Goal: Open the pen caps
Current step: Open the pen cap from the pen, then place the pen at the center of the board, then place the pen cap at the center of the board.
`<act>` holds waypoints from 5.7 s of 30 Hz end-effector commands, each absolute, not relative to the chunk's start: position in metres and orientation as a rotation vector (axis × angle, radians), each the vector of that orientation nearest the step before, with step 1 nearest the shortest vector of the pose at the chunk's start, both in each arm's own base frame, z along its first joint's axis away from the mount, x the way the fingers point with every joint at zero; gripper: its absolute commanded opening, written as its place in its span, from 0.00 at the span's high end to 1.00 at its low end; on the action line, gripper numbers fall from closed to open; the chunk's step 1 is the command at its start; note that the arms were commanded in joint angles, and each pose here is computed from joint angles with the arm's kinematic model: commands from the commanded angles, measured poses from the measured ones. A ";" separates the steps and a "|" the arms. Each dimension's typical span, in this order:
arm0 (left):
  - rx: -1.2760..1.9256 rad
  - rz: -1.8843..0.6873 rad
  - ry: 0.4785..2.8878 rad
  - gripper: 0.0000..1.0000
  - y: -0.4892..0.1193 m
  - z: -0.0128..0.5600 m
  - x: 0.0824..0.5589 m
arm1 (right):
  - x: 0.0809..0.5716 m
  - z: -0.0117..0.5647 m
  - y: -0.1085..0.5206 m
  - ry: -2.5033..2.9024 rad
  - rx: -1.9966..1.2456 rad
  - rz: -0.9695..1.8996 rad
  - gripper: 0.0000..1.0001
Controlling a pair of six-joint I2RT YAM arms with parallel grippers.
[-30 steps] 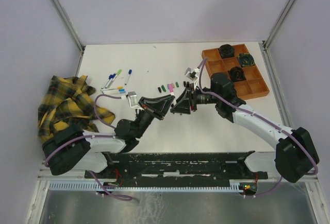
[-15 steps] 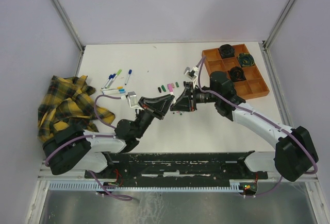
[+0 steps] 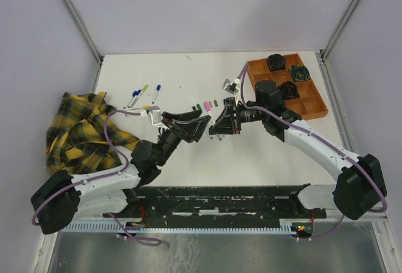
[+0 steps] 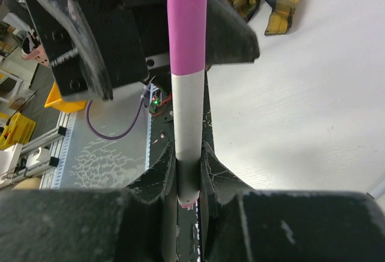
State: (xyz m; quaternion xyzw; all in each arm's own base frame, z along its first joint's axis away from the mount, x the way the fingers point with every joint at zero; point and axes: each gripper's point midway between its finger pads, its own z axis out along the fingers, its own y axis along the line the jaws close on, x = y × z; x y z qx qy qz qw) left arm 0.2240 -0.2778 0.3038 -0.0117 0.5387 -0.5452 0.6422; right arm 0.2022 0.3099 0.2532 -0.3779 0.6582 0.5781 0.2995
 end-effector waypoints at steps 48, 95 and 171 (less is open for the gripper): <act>0.113 -1.478 1.393 0.72 -0.293 0.341 0.243 | 0.202 0.254 0.308 1.730 -1.123 1.543 1.00; -0.239 -1.127 1.043 0.97 -0.178 0.455 0.361 | 0.231 0.225 0.303 1.937 -0.998 1.628 1.00; -0.184 -0.803 2.048 0.97 -0.334 0.147 0.385 | 0.383 0.109 0.162 2.492 -0.454 0.657 0.66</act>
